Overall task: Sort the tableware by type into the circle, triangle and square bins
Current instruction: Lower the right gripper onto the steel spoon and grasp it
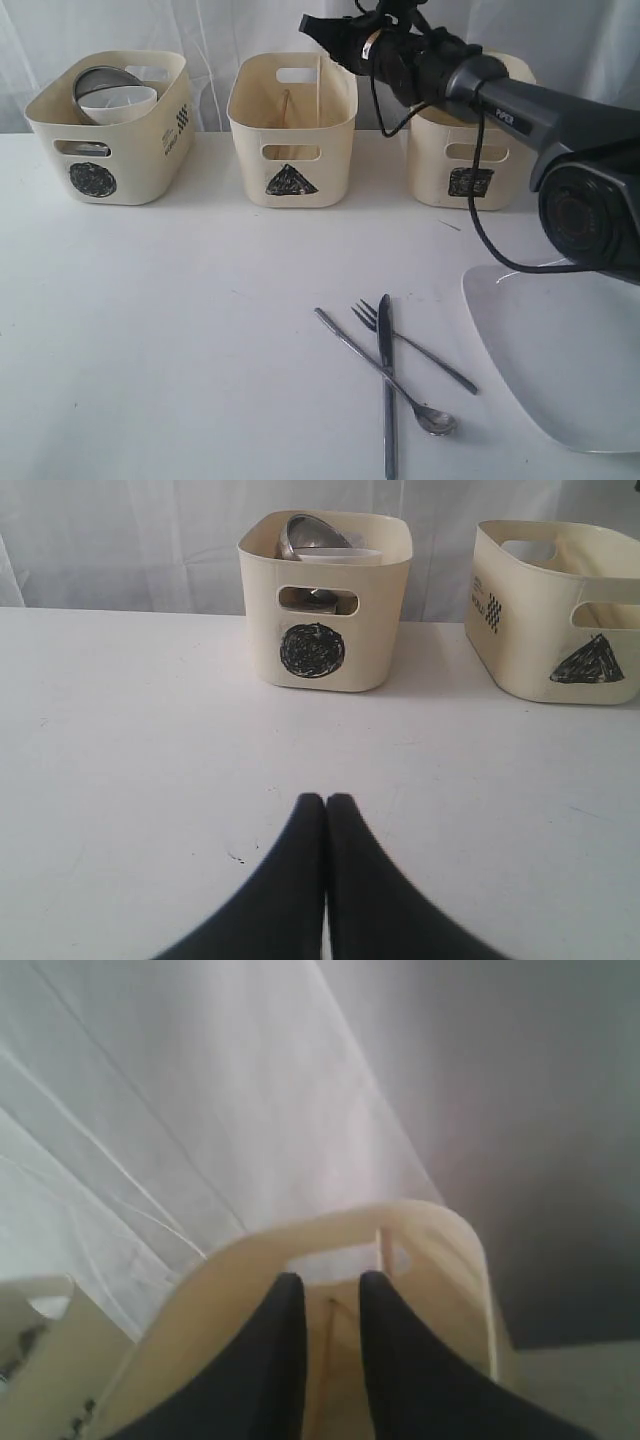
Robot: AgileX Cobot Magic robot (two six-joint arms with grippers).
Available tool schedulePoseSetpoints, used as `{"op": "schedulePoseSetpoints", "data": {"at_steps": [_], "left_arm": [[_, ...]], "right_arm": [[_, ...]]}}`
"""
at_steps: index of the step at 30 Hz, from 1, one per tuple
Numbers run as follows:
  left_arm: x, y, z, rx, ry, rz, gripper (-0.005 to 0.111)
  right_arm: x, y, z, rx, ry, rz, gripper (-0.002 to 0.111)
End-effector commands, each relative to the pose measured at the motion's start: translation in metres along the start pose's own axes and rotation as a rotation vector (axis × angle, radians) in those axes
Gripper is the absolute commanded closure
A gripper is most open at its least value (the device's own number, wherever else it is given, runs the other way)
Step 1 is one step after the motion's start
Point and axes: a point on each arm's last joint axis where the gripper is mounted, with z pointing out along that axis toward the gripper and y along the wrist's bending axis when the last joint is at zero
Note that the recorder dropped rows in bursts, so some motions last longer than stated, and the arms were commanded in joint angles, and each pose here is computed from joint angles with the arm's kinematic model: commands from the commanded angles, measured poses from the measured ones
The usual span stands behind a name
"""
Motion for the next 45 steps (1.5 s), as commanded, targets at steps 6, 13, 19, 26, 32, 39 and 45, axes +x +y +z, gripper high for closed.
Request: {"op": "schedulePoseSetpoints", "data": {"at_steps": [6,13,19,26,32,39,45], "left_arm": [[0.001,0.0,0.0,-0.003,-0.004,-0.004,0.107],[0.001,0.0,0.0,-0.003,-0.004,-0.004,0.107],[0.001,0.0,0.0,-0.003,-0.004,-0.004,0.107],[0.001,0.0,0.0,-0.003,-0.004,-0.004,0.107],[0.001,0.0,0.0,-0.003,-0.004,-0.004,0.107],[0.001,0.0,0.0,-0.003,-0.004,-0.004,0.107],[0.001,0.0,0.0,-0.003,-0.004,-0.004,0.107]], "right_arm": [[-0.014,0.004,-0.049,0.138,0.301,-0.35,0.09],[0.025,0.004,-0.116,0.089,0.686,-0.644,0.091],[0.066,0.025,-0.182,-0.032,0.949,-0.826,0.091],[0.104,0.047,-0.208,-0.138,1.04,-0.96,0.081],[0.13,0.058,-0.212,-0.199,1.134,-1.041,0.079],[0.146,0.052,-0.212,-0.196,1.215,-1.048,0.079],[0.15,0.05,-0.213,-0.197,1.218,-1.048,0.078]]}}
